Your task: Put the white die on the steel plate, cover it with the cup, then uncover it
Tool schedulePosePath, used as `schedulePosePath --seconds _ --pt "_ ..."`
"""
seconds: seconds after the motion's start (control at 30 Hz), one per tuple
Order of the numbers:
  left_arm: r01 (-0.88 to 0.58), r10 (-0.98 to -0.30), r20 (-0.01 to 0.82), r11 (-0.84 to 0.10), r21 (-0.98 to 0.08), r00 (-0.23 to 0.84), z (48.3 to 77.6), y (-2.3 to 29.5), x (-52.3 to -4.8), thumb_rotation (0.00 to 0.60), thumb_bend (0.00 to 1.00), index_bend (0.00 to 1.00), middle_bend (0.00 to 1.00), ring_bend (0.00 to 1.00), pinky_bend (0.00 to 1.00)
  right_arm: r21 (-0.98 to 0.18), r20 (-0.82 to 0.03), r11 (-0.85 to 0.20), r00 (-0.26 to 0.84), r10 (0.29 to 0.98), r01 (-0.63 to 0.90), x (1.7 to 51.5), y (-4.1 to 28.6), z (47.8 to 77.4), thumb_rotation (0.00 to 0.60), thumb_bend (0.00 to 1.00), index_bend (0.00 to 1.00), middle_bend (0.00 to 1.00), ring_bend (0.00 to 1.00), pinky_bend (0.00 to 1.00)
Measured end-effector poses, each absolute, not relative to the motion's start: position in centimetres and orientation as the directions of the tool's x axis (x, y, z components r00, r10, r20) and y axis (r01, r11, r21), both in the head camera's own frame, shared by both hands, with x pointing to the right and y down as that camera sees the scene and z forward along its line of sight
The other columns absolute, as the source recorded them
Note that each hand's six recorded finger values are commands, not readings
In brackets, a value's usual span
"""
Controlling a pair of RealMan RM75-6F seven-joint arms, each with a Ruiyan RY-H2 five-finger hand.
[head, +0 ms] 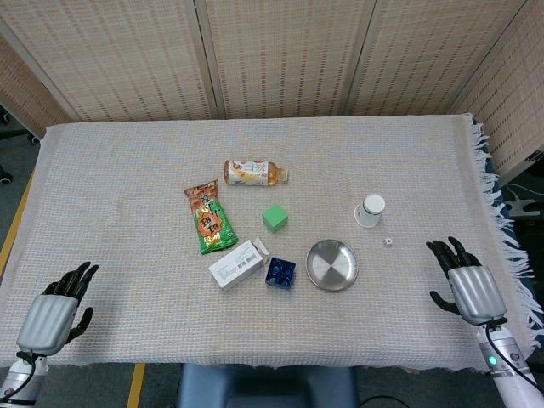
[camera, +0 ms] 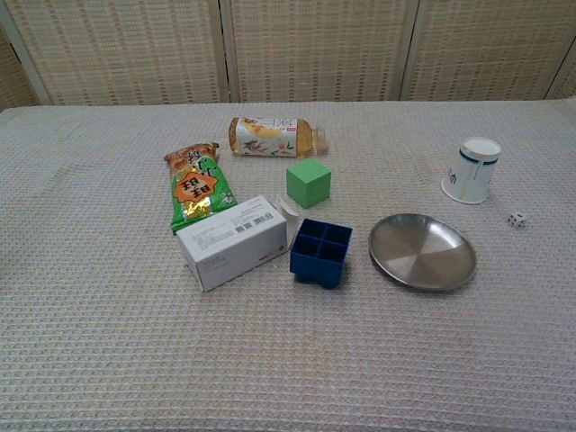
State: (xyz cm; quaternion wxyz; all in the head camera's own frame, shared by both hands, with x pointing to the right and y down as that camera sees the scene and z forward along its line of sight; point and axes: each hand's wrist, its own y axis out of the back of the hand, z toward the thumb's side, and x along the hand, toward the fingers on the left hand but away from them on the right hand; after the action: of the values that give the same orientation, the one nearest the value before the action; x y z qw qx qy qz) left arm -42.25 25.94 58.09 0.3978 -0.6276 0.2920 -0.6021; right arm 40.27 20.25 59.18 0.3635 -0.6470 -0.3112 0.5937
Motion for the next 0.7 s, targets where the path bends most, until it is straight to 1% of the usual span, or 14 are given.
schedulePosePath --seconds 0.37,0.4,0.43,0.47,0.5,0.53,0.57,0.6,0.7 --pt "0.11 -0.848 0.519 -0.508 -0.854 0.105 57.9 25.9 -42.2 0.6 0.45 0.04 0.05 0.15 0.34 -0.846 -0.531 -0.533 0.107 0.84 -0.012 40.4 20.2 58.7 0.6 0.13 0.09 0.1 0.0 0.26" --pt "0.11 -0.848 0.519 -0.508 -0.854 0.106 58.0 25.9 -42.2 0.6 0.45 0.04 0.05 0.15 0.34 -0.846 -0.531 -0.533 0.107 0.841 -0.012 40.4 20.2 58.7 0.6 0.13 0.09 0.1 0.01 0.27" --pt "0.11 -0.848 0.519 -0.508 -0.854 0.106 58.0 25.9 -42.2 0.6 0.45 0.04 0.05 0.15 0.34 -0.846 -0.531 -0.533 0.108 0.841 -0.011 40.4 20.2 58.7 0.6 0.13 0.09 0.13 0.05 0.29" --pt "0.111 -0.848 0.519 -0.509 -0.854 0.107 58.0 25.9 -42.2 0.6 0.45 0.04 0.05 0.15 0.34 -0.848 -0.528 -0.531 0.107 0.842 -0.008 40.4 20.1 58.7 0.6 0.13 0.09 0.18 0.11 0.32" --pt "0.112 -0.847 0.52 -0.509 -0.853 0.107 58.1 25.9 -42.2 0.6 0.45 0.04 0.05 0.15 0.34 -0.85 -0.525 -0.527 0.106 0.844 -0.007 40.4 20.0 58.6 0.6 0.13 0.1 0.29 0.23 0.37" --pt "0.112 -0.847 0.521 -0.511 -0.852 0.107 58.1 25.9 -42.2 0.6 0.45 0.04 0.05 0.15 0.34 -0.852 -0.521 -0.523 0.104 0.847 -0.009 40.5 20.0 58.6 0.6 0.13 0.11 0.35 0.31 0.41" --pt "0.113 -0.845 0.524 -0.513 -0.851 0.106 58.2 25.9 -42.2 0.6 0.45 0.04 0.05 0.15 0.34 -0.858 -0.513 -0.514 0.099 0.853 -0.014 40.6 19.8 58.6 0.6 0.13 0.12 0.43 0.4 0.48" --pt "0.113 -0.844 0.526 -0.516 -0.849 0.105 58.3 25.9 -42.2 0.6 0.45 0.04 0.05 0.15 0.34 -0.861 -0.507 -0.508 0.092 0.857 -0.017 40.6 19.6 58.6 0.6 0.13 0.14 0.5 0.47 0.54" --pt "0.112 -0.846 0.522 -0.512 -0.852 0.11 58.1 25.9 -42.2 0.6 0.45 0.04 0.05 0.15 0.34 -0.872 -0.49 -0.489 0.057 0.87 -0.028 41.0 19.0 58.9 0.6 0.13 0.21 0.64 0.62 0.66"
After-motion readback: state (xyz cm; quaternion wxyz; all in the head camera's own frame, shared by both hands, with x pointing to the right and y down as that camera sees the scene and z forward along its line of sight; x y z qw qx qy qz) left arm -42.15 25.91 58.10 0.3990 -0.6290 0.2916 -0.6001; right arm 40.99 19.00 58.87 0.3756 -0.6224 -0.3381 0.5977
